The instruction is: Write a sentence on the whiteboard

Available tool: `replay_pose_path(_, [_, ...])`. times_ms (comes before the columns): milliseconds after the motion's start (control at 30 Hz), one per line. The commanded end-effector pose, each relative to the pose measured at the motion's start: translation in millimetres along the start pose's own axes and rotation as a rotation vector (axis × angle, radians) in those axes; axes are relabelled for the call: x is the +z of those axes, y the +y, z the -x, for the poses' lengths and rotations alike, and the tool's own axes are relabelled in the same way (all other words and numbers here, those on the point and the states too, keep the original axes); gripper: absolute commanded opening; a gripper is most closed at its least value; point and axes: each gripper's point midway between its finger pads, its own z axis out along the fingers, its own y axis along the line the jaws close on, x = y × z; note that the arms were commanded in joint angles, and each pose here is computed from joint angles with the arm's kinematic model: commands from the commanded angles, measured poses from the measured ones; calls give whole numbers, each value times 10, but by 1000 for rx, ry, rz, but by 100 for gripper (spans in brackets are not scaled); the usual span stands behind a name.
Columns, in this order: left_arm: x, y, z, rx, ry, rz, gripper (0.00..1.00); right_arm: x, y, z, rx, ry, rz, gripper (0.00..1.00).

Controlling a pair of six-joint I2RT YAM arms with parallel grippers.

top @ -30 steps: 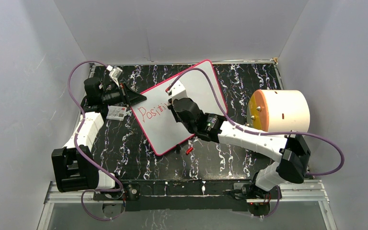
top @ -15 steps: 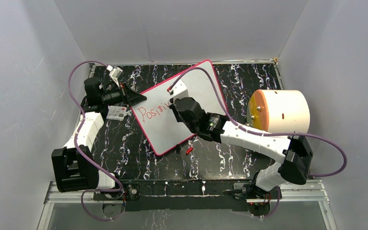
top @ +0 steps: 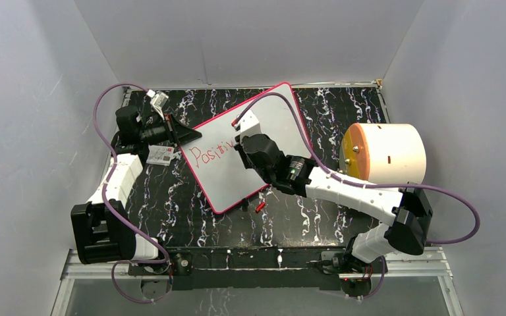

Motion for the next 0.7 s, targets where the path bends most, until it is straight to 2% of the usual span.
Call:
replay_pose_path(0, [11,322,-151,-11,20,122,0,5,-19,78,31,-26,-10,0])
replay_pose_path(667, [19,330,-166,-15,25,118,0,117,1,63,19,-25,-17,0])
